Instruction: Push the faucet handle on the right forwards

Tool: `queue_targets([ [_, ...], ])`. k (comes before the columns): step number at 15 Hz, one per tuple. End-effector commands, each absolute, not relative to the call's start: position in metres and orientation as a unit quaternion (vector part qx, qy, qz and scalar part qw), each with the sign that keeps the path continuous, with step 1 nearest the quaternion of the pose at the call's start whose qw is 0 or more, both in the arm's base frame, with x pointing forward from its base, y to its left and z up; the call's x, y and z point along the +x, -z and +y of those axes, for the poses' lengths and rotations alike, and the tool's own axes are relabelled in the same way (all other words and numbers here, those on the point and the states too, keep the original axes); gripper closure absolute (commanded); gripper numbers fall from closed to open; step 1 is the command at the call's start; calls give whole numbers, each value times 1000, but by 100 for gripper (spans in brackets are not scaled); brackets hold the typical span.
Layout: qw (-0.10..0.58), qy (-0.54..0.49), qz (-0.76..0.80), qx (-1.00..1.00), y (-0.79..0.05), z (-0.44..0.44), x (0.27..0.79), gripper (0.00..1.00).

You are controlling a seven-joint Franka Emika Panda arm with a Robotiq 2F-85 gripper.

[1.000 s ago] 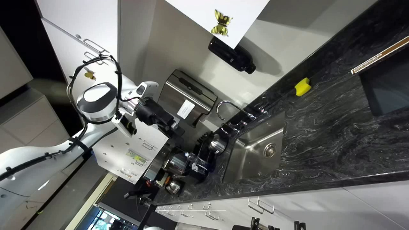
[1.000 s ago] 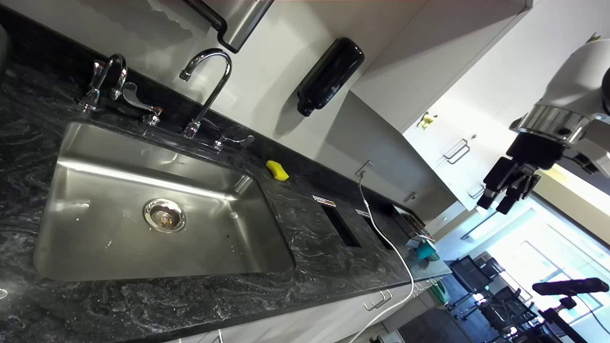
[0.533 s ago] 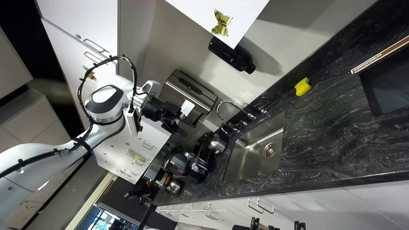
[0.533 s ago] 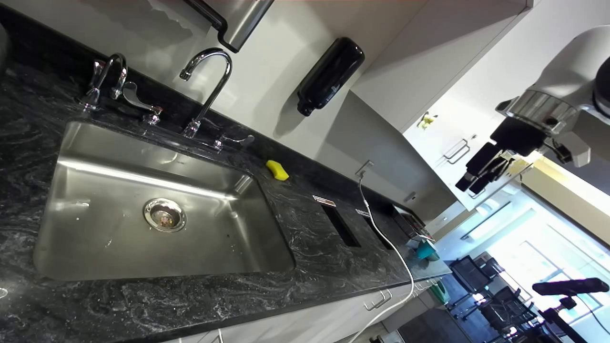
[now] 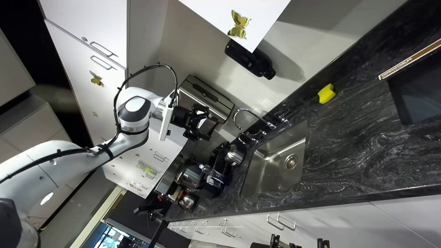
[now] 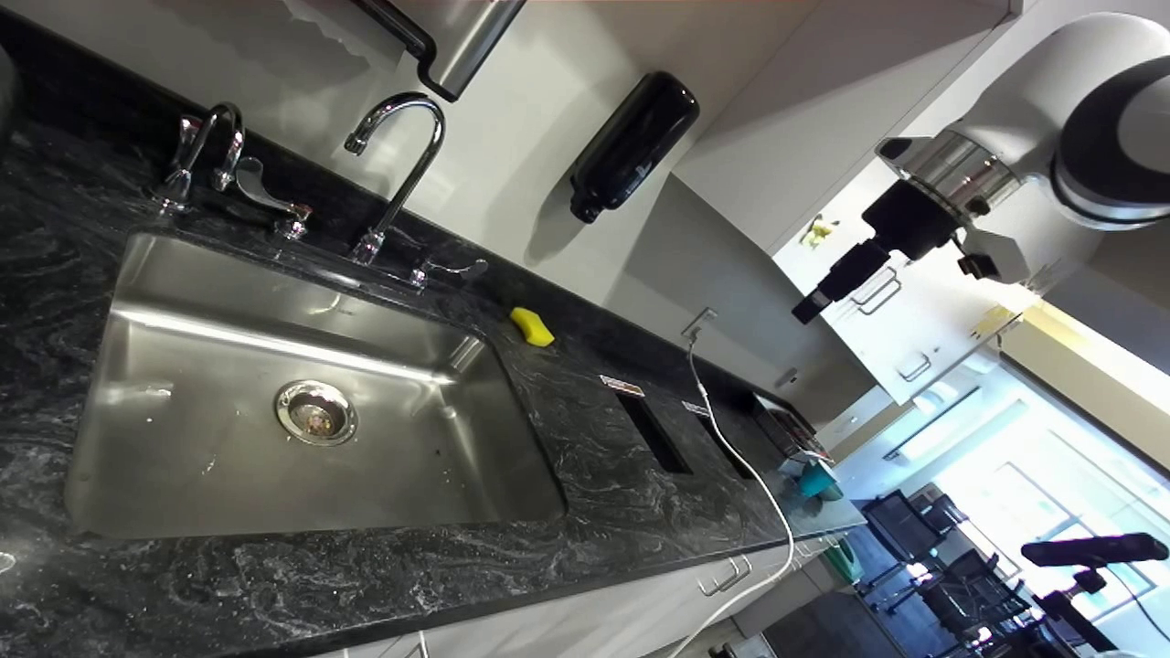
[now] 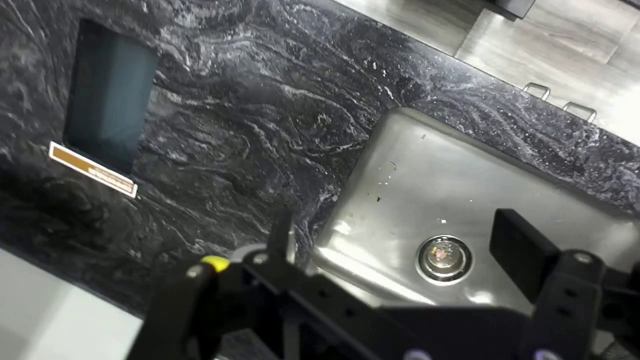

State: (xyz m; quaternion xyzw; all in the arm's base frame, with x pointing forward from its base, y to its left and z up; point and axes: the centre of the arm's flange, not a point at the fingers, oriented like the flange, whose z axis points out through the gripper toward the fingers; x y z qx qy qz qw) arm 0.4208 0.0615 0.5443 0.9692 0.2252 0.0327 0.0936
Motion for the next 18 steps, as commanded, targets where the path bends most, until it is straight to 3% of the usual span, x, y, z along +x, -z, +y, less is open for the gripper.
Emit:
queue_targets([
  [1,77,-32,322,943,-539,82,461,0],
  [10,95,-25,344,934,-523,88,463,0],
  [18,136,-148,444,873,-489,110,557,0],
])
